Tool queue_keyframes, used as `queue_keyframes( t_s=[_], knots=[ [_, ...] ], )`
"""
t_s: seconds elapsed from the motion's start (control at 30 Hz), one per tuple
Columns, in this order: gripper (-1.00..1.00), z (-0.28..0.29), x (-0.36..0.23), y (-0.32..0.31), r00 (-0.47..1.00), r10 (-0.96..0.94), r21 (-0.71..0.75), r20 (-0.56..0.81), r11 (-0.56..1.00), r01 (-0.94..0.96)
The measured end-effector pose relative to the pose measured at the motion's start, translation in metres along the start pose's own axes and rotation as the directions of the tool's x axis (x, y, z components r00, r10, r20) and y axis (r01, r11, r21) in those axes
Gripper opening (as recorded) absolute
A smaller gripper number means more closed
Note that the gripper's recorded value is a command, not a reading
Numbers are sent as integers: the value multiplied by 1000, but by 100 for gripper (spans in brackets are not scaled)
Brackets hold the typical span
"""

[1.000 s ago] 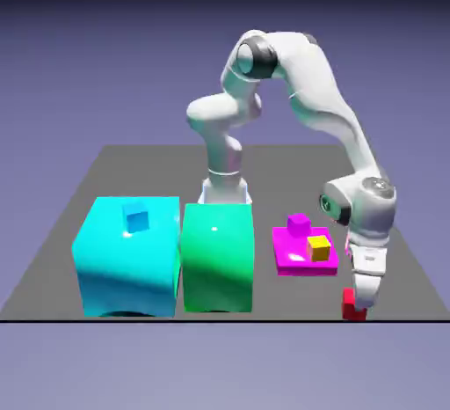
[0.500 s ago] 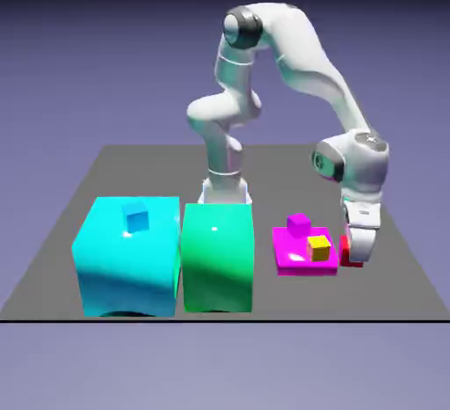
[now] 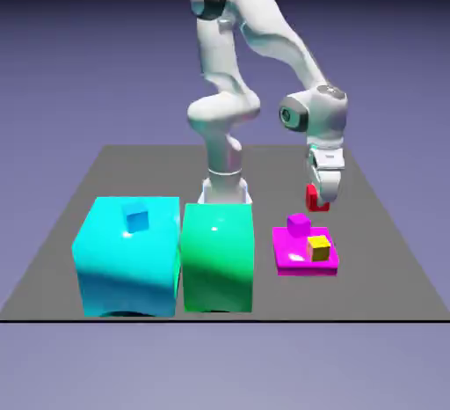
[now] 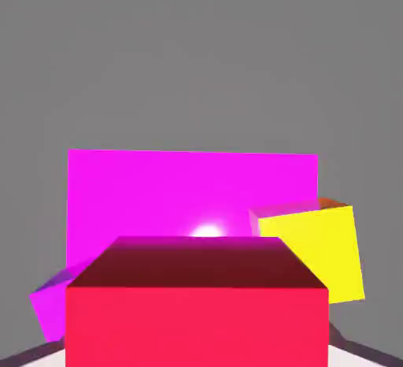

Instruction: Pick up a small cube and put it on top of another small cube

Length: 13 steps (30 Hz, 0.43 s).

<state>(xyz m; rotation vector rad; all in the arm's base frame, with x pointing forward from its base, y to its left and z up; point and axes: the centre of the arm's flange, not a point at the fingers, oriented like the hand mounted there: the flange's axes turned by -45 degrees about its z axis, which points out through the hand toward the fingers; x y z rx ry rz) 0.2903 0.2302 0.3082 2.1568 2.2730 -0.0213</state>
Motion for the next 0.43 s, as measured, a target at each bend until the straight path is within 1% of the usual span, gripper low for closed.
queue_keyframes(
  t_s=[0.1,0.13,0.33,0.37,0.43],
  knots=[
    [-100,3,-14,-28,1000,-28,-3,4,1000,28],
    [-100,3,-14,-28,1000,-28,-3,4,1000,28],
    [-100,68,-13,-27,1000,-28,-4,5,1000,28],
    [100,73,-14,-28,1000,-28,-4,5,1000,28],
    [100,72,-14,-28,1000,-28,-5,4,1000,28]
  ],
)
